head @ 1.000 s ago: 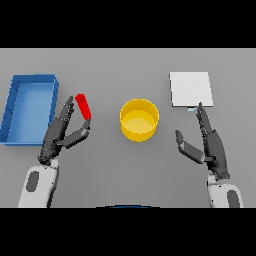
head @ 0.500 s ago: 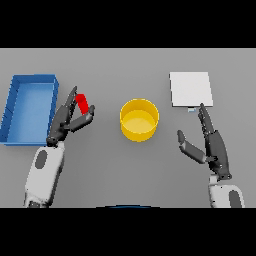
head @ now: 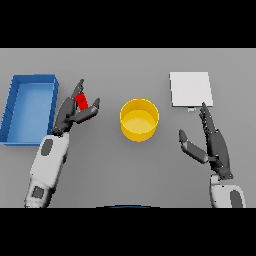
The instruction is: Pick up the red beaker and tilt it to pour out 1 green nut into yellow bowl. Pick up the yellow bowl and place it on the metallic measuring scale.
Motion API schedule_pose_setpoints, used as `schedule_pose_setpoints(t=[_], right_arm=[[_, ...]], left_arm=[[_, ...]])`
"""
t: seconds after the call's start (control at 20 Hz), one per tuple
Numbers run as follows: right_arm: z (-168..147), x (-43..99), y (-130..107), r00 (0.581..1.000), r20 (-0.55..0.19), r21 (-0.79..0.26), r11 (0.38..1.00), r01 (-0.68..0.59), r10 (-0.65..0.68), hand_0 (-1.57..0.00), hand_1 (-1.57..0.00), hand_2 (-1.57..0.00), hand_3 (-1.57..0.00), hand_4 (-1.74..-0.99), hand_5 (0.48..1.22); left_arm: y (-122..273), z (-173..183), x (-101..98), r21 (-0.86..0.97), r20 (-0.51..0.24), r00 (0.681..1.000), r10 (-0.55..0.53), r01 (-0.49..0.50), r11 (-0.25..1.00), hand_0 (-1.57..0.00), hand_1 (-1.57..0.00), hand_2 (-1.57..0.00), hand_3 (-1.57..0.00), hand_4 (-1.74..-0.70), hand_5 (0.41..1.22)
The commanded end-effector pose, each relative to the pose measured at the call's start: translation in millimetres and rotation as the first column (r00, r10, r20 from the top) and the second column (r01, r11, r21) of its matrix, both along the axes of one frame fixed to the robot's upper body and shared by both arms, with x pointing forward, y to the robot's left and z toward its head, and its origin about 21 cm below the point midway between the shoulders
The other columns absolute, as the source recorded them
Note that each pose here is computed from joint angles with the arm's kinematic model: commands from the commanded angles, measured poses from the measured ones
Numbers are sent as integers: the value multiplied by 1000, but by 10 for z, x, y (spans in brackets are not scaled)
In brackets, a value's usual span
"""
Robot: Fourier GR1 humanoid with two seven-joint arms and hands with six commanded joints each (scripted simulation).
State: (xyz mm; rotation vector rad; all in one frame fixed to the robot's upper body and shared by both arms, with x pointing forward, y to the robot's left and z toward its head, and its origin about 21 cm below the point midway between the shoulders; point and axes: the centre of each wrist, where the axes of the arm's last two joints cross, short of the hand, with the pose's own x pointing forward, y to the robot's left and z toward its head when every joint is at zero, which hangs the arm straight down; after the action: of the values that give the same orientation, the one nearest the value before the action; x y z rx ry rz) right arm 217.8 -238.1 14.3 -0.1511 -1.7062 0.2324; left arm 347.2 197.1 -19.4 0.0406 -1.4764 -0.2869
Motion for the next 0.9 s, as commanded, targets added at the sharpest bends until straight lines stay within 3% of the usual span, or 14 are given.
schedule_pose_setpoints(t=[0.0,0.1,0.15,0.2,0.3,0.45,0.55,0.7,0.85], right_arm=[[23,-3,20,1000,3,6,1000,-5,5,1,1,1,1,-1305,681],[9,-11,21,1000,-2,-1,1000,-2,2,1,1,1,1,-1295,683],[2,10,10,1000,-7,-7,1000,1,-2,1,1,1,1,-1291,684],[16,20,-18,1000,-6,-7,1000,8,-8,1,1,1,1,-1289,684],[25,50,-11,1000,-7,0,1000,1,-1,1,1,1,1,-1285,683],[8,46,39,1000,-8,0,1000,-6,6,1,1,1,1,-1290,684],[49,29,48,1000,14,6,1000,-11,11,1,1,1,1,-1293,682],[2,23,30,1000,-5,0,1000,-16,16,1,1,1,1,-1296,682],[-9,53,43,1000,3,-2,1000,-22,22,1,1,1,1,-1274,674]], left_arm=[[5,18,11,2,23,1000,2,-2,1000,1,1,1,1,-1343,725],[-42,8,54,-23,36,999,7,-6,1000,1,1,-30,-3,-1389,752],[-32,2,73,-33,28,999,18,-17,999,-81,-84,-122,-75,-1416,770],[-69,1,88,-48,14,999,31,-30,998,-253,-276,-307,-220,-1444,795],[-138,-31,93,-43,11,998,64,-63,997,-681,-701,-715,-706,-1441,949],[-181,-47,89,-1,52,996,68,-68,998,-1115,-1125,-1133,-1128,-1443,1082],[-231,-61,79,-10,64,995,71,-70,997,-1279,-1286,-1290,-1288,-1447,1132],[-216,-45,87,-37,104,991,90,-86,996,-1422,-1425,-1427,-1426,-1591,1123],[-211,83,125,-44,146,986,84,-78,996,-1495,-1496,-1497,-1497,-1664,1108]])
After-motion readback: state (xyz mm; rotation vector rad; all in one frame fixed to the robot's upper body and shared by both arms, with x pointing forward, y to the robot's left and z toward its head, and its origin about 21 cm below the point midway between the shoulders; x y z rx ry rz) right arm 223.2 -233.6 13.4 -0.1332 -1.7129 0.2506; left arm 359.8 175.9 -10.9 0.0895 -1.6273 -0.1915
